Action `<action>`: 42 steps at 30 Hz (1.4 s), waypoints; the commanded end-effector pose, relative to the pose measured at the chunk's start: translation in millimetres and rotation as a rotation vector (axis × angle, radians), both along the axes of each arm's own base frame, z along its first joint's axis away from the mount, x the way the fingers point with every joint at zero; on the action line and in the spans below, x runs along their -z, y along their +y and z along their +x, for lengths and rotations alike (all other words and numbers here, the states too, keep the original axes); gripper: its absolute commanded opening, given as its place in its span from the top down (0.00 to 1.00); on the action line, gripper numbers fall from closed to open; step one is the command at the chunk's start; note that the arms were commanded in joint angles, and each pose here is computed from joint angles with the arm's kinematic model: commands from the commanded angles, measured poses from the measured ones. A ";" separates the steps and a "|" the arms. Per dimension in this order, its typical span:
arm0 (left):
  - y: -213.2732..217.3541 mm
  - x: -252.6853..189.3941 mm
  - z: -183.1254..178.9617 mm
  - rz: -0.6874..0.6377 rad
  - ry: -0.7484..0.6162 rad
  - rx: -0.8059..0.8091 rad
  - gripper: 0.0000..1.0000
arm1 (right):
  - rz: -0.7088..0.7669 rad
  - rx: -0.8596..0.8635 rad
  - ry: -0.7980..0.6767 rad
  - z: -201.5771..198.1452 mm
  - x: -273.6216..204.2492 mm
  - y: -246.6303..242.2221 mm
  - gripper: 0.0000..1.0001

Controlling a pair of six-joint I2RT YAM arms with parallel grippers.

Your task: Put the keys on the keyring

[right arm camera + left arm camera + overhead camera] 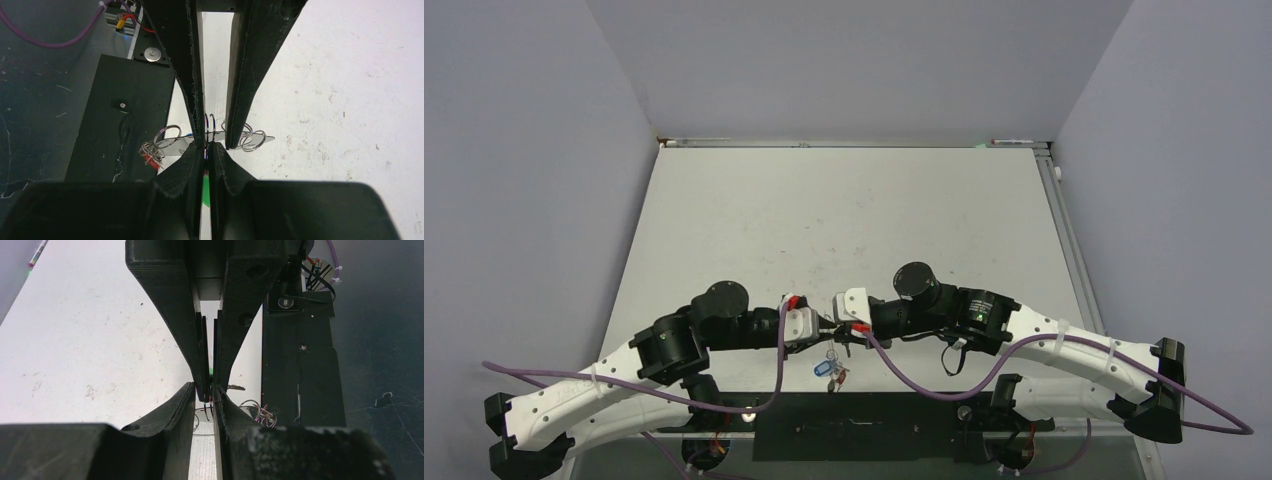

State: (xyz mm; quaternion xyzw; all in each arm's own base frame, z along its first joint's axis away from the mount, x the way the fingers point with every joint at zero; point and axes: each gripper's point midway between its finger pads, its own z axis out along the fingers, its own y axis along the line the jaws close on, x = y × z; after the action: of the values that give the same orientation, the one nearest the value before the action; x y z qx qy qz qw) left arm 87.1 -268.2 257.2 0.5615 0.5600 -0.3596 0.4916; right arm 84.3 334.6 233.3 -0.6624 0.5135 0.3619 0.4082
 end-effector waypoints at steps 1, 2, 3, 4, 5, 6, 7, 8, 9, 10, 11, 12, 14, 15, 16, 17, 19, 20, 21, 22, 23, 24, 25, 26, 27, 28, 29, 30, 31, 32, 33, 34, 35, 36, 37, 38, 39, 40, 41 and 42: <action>-4.2 -10.8 1.1 -0.047 -0.012 0.001 0.84 | 0.116 -0.007 -0.042 1.1 -31.8 6.0 0.95; -4.2 -10.5 1.1 -0.046 -0.011 0.001 0.84 | 0.117 -0.006 -0.044 1.2 -32.3 5.8 0.95; -3.9 -10.9 1.1 -0.047 -0.012 0.000 0.84 | 0.119 -0.007 -0.045 1.0 -33.0 5.7 0.95; -3.9 -11.1 0.9 -0.047 -0.012 0.000 0.84 | 0.121 -0.007 -0.046 1.0 -33.3 5.6 0.95; -3.6 -11.0 1.3 -0.046 -0.012 -0.002 0.83 | 0.124 -0.006 -0.048 1.2 -34.0 5.5 0.95; -3.2 -10.6 1.8 -0.043 -0.012 -0.005 0.82 | 0.124 -0.006 -0.049 1.2 -34.1 5.2 0.95; -2.9 -10.5 1.9 -0.042 -0.011 -0.007 0.81 | 0.125 -0.005 -0.049 1.2 -34.4 5.0 0.95; -2.3 -10.4 1.5 -0.041 -0.011 -0.006 0.81 | 0.126 -0.004 -0.049 1.2 -34.5 4.9 0.95; -1.8 -9.9 1.4 -0.039 -0.010 -0.007 0.81 | 0.127 -0.004 -0.050 1.1 -35.0 4.7 0.95; -1.7 -9.8 1.4 -0.039 -0.009 -0.008 0.81 | 0.128 -0.004 -0.050 1.0 -35.2 4.5 0.95; -1.4 -9.9 1.2 -0.041 -0.010 -0.008 0.81 | 0.130 -0.004 -0.051 1.0 -35.7 4.4 0.95; -1.3 -10.6 1.0 -0.044 -0.010 -0.007 0.81 | 0.130 -0.005 -0.051 0.9 -35.6 4.3 0.95; -1.5 -10.5 1.1 -0.046 -0.009 -0.008 0.81 | 0.129 -0.004 -0.050 1.2 -35.4 4.4 0.95; -1.7 -9.8 0.8 -0.046 -0.007 -0.007 0.81 | 0.129 -0.004 -0.051 1.2 -35.4 4.6 0.95; -2.2 -10.3 0.8 -0.048 -0.007 -0.006 0.81 | 0.128 -0.005 -0.050 1.0 -34.9 4.7 0.95; -2.6 -10.5 0.5 -0.049 -0.005 -0.004 0.82 | 0.126 -0.006 -0.049 0.9 -34.4 4.9 0.95; -3.6 -11.3 -0.3 -0.052 -0.004 0.002 0.85 | 0.128 -0.007 -0.049 0.9 -34.8 5.4 0.95; -4.1 -11.5 -0.8 -0.053 -0.003 0.006 0.90 | 0.128 -0.008 -0.048 0.7 -34.8 5.4 0.95; -4.7 -11.3 -0.8 -0.051 -0.002 0.007 0.98 | 0.128 -0.009 -0.049 0.8 -34.7 5.8 0.95; -4.8 -11.0 -0.6 -0.051 -0.002 0.007 1.00 | 0.128 -0.009 -0.048 0.8 -34.7 6.0 0.95; -5.2 -10.8 -0.8 -0.049 -0.001 0.009 1.00 | 0.130 -0.009 -0.048 0.8 -35.1 6.0 0.95; -5.4 -9.9 -1.0 -0.048 -0.001 0.011 1.00 | 0.130 -0.009 -0.048 1.1 -34.9 6.1 0.95; -5.6 -9.5 -1.1 -0.047 -0.002 0.012 1.00 | 0.131 -0.010 -0.048 0.6 -35.1 6.3 0.95; -5.6 -8.5 -0.6 -0.045 0.000 0.010 1.00 | 0.133 -0.011 -0.048 0.6 -35.4 6.5 0.95; -6.0 -7.8 -0.5 -0.042 0.000 0.010 1.00 | 0.133 -0.011 -0.047 0.5 -35.2 6.7 0.95; -6.3 -7.0 -0.2 -0.040 0.001 0.009 1.00 | 0.135 -0.014 -0.048 0.2 -35.8 6.9 0.95; -6.2 -7.7 1.5 -0.040 -0.001 0.001 1.00 | 0.140 -0.014 -0.048 0.0 -36.7 6.8 0.95; -5.8 -8.8 2.7 -0.043 -0.003 -0.006 1.00 | 0.145 -0.011 -0.049 0.0 -37.8 6.5 0.95; -5.2 -11.7 4.3 -0.052 -0.006 -0.016 1.00 | 0.150 -0.002 -0.051 1.1 -39.1 6.0 0.95; -4.6 -15.8 5.5 -0.070 -0.012 -0.024 1.00 | 0.158 0.010 -0.055 2.7 -41.3 5.2 0.90; -3.5 -18.6 6.9 -0.087 -0.015 -0.033 1.00 | 0.168 0.025 -0.061 4.8 -44.1 4.1 0.82; -2.0 -23.6 7.7 -0.112 -0.020 -0.039 1.00 | 0.182 0.042 -0.067 6.8 -48.1 3.0 0.72; -0.2 -28.7 8.7 -0.140 -0.023 -0.046 1.00 | 0.199 0.057 -0.073 8.2 -52.1 1.1 0.63; 1.8 -32.8 9.0 -0.165 -0.025 -0.049 1.00 | 0.217 0.072 -0.082 9.9 -56.2 -0.9 0.53; 3.7 -37.5 9.3 -0.193 -0.026 -0.051 1.00 | 0.241 0.082 -0.088 10.2 -61.3 -3.3 0.46; 5.6 -41.1 9.7 -0.220 -0.023 -0.053 1.00 | 0.262 0.093 -0.096 10.9 -66.0 -5.8 0.43; 7.3 -45.5 9.8 -0.249 -0.021 -0.052 1.00 | 0.283 0.099 -0.101 10.7 -70.5 -8.1 0.43; 9.1 -49.1 10.5 -0.275 -0.018 -0.052 1.00 | 0.304 0.105 -0.107 10.5 -75.2 -10.7 0.42; 11.2 -53.3 9.5 -0.302 -0.013 -0.046 1.00 | 0.325 0.107 -0.112 9.1 -79.3 -13.7 0.42; 12.6 -55.7 9.5 -0.322 -0.008 -0.042 1.00 | 0.342 0.109 -0.115 8.5 -82.8 -15.2 0.42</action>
State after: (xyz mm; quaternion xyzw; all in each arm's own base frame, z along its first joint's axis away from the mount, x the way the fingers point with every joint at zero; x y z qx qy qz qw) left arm 99.6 -255.0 260.6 0.5074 0.5692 -0.3760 0.5265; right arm 89.1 323.3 276.1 -0.6151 0.4885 0.3698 0.4962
